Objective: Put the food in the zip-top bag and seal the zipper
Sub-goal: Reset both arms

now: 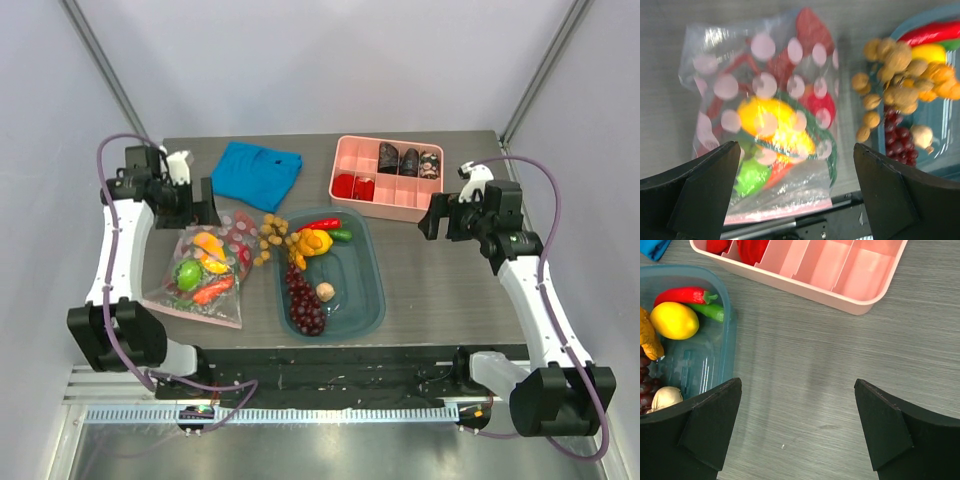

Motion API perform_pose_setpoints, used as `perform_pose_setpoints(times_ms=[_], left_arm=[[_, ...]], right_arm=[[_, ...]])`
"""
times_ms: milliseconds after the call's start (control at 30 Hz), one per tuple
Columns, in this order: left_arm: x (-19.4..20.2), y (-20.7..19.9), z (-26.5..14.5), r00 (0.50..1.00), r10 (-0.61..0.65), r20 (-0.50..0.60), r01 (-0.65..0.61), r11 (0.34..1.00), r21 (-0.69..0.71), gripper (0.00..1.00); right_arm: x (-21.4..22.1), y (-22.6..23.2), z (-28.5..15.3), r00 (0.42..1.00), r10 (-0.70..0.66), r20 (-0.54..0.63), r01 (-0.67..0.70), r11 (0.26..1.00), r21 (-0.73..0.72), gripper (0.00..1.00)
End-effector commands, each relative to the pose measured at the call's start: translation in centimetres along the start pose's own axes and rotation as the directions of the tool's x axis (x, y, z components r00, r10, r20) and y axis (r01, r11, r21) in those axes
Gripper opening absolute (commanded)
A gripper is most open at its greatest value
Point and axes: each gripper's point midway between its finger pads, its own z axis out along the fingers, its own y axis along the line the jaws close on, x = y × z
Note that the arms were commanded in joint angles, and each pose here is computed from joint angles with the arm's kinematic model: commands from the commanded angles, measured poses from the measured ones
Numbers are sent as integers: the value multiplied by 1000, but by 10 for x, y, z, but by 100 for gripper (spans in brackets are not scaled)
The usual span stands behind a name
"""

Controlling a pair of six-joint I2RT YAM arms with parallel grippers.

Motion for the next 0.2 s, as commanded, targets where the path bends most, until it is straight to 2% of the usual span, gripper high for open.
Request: perform_pose_setpoints(times_ms=[0,167], left_arm=[[5,0,-10,994,82,76,-77,995,-63,100],[-12,6,-28,986,122,116,-107,986,-130,100]], right_arm=[[-12,-6,1,999,9,33,-10,999,34,100],[-43,-4,0,996,-2,84,0,1000,24,100]])
